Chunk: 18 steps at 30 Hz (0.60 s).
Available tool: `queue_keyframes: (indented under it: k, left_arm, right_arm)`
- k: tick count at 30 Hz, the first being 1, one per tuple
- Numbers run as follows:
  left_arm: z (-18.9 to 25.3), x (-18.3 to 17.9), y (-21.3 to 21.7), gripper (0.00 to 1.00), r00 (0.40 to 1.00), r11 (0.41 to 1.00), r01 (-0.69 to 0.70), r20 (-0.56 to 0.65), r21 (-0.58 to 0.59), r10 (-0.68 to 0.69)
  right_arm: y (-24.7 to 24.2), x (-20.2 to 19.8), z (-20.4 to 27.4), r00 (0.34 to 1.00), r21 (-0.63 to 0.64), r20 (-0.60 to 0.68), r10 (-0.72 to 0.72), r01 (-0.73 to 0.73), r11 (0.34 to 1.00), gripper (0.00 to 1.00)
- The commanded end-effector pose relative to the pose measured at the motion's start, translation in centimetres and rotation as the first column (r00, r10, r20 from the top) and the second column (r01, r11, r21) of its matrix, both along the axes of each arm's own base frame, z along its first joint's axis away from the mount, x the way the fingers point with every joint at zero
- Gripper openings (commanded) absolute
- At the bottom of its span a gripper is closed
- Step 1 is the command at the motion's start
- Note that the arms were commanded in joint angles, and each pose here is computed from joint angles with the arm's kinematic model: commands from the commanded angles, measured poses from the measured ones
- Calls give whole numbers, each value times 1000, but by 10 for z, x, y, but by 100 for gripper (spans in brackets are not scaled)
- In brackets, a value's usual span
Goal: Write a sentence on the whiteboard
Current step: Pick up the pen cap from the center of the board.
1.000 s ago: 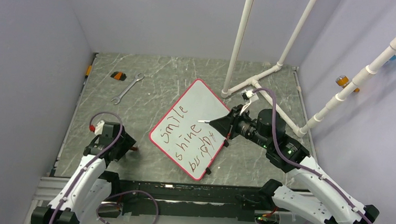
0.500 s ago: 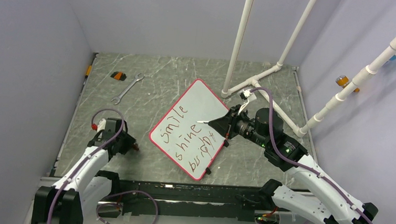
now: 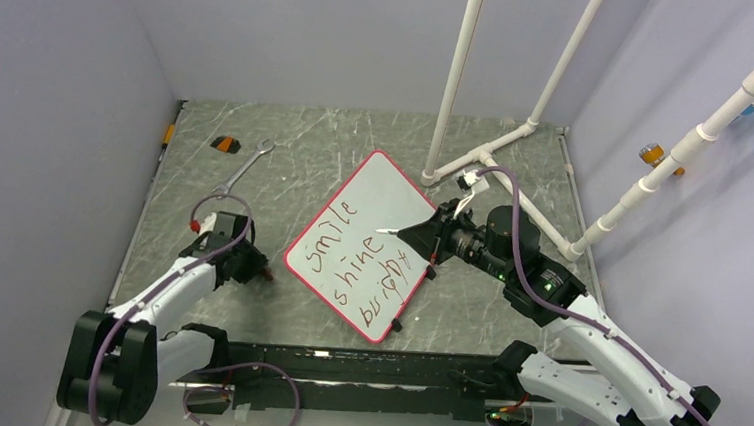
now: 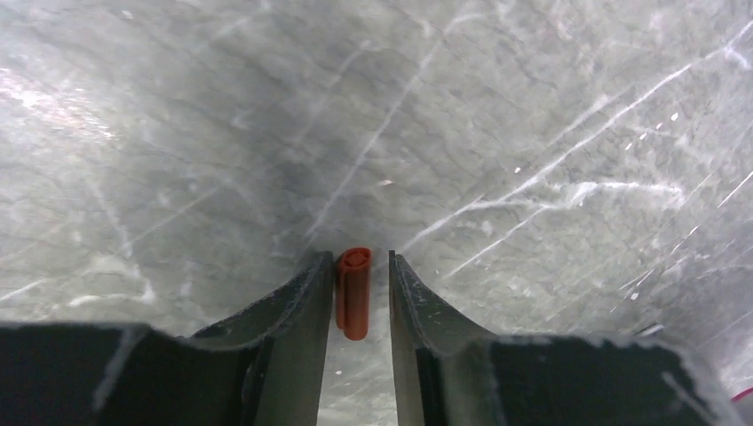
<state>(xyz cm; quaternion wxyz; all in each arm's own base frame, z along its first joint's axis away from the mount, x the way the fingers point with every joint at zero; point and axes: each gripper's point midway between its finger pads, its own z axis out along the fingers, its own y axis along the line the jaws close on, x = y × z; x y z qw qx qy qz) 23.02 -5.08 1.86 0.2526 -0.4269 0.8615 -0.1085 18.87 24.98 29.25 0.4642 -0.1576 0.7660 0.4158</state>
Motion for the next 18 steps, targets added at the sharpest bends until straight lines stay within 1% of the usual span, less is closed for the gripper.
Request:
queue_keyframes:
  k: [1,3,5,10,14,18]
  left_arm:
    - [-13,-26,3,39,988,987,101,-126,121,-86]
    - [-11,-27,4,42,987,982,119,-127,149,-100]
    - [-10,-31,8,43,983,976,126,-151,179,-99]
    - [-7,-32,12,39,978,968,129,-189,216,-88]
    - [-7,-30,16,36,963,950,163,-254,265,-94]
    - [-11,-29,13,36,957,946,178,-270,270,-103]
  right_arm:
    - [-7,3,14,998,13,57,-29,28,1000,0]
    - [-8,3,13,998,10,56,-35,34,999,0]
    - [-9,3,13,998,10,57,-38,37,999,0]
    - [-7,3,17,997,21,64,-34,33,999,0]
    - [-8,5,19,996,23,76,-38,36,999,0]
    - [-11,6,20,995,7,89,-49,49,999,0]
